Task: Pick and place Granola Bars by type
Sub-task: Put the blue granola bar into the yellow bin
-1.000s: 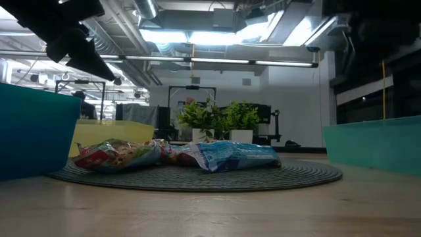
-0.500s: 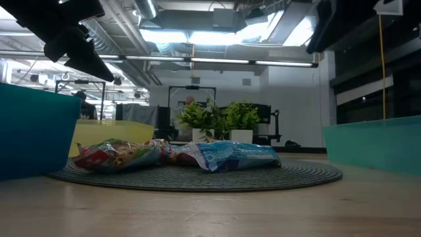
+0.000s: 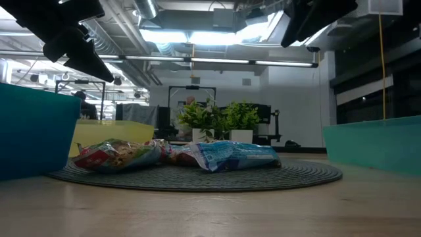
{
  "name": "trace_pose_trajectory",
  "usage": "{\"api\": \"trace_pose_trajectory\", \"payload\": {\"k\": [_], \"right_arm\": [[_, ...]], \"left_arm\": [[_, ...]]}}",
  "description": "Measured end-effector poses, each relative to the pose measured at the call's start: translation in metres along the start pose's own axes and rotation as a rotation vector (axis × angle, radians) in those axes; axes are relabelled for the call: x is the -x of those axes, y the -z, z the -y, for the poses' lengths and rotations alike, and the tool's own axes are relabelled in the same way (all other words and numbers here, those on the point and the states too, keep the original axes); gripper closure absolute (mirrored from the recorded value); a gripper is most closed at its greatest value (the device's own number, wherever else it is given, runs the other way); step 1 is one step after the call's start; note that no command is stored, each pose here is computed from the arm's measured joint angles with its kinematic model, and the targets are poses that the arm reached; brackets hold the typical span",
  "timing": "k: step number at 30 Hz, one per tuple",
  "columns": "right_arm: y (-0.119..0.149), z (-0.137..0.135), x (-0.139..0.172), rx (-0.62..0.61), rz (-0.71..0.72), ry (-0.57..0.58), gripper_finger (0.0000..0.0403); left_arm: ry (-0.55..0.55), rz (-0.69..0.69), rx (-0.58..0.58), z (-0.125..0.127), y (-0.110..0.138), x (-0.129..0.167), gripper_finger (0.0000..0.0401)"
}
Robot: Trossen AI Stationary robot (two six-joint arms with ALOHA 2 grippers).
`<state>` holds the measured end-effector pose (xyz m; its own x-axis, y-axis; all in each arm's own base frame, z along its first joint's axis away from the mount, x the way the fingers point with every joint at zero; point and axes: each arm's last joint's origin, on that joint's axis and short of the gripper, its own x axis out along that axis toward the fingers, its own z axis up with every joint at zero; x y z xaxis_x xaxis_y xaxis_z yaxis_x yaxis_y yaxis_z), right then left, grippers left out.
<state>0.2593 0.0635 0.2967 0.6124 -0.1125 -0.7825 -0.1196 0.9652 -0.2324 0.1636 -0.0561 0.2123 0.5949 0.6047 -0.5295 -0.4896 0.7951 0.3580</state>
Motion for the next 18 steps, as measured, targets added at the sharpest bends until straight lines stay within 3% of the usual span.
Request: {"api": "trace_pose_trajectory", "payload": {"k": [9, 18], "right_arm": [[-0.015, 0.001, 0.000, 0.074, 0.156, -0.095, 0.0159], [-0.019, -0.006, -0.024, 0.084, 0.122, -0.117, 0.0159]], "left_arm": [[0.011, -0.007, 0.001, 0.000, 0.000, 0.000, 0.0258], [0.024, -0.016, 0.001, 0.001, 0.000, 0.000, 0.0258]]}}
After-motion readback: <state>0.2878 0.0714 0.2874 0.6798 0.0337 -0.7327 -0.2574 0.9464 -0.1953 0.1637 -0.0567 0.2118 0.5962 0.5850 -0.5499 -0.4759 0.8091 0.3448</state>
